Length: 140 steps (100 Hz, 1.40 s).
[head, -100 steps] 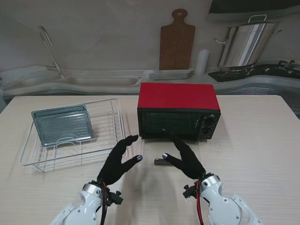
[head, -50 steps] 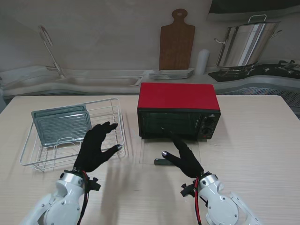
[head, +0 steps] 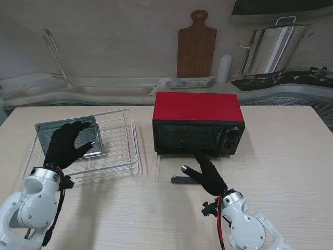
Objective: Slide the trays into the oven
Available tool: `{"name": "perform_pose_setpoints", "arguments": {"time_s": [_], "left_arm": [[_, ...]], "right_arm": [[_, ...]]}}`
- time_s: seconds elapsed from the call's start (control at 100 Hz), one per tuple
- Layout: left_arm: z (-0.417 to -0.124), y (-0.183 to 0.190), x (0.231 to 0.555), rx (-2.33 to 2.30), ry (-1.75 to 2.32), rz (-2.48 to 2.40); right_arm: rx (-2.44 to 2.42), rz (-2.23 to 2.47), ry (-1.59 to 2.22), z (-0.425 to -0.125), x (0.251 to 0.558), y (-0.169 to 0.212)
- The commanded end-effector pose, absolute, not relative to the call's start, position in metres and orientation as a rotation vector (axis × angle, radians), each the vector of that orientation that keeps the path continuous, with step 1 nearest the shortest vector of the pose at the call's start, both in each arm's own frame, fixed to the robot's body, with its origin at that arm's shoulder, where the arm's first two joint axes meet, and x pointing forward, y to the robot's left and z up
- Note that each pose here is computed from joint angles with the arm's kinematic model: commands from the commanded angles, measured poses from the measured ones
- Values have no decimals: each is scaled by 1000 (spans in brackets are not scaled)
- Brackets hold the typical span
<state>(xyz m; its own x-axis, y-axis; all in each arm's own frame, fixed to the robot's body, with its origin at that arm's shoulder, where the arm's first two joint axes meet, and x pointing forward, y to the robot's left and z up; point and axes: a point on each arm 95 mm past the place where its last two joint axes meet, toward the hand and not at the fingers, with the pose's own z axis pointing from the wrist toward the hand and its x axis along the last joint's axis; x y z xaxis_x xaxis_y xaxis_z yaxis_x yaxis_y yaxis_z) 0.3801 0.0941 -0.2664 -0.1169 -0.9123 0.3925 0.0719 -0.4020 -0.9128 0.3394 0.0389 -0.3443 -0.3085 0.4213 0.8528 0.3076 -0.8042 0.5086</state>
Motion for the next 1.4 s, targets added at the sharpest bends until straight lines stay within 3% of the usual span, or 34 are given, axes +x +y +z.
{"name": "perform_pose_setpoints", "arguments": {"time_s": [0.0, 0.29, 0.73, 1.39], "left_arm": [[-260, 109, 388, -1380, 987, -1584], [-253, 150, 413, -1344, 1046, -1387], [-261, 194, 424, -1333, 1097, -1115], [-280, 204, 441, -1422, 1051, -1132]], "right_arm": [[1809, 2289, 971, -345, 337, 43], [1815, 2259, 974, -346, 339, 40], [1814, 2246, 991, -346, 340, 40], [1826, 2221, 1024, -349, 340, 42]]}}
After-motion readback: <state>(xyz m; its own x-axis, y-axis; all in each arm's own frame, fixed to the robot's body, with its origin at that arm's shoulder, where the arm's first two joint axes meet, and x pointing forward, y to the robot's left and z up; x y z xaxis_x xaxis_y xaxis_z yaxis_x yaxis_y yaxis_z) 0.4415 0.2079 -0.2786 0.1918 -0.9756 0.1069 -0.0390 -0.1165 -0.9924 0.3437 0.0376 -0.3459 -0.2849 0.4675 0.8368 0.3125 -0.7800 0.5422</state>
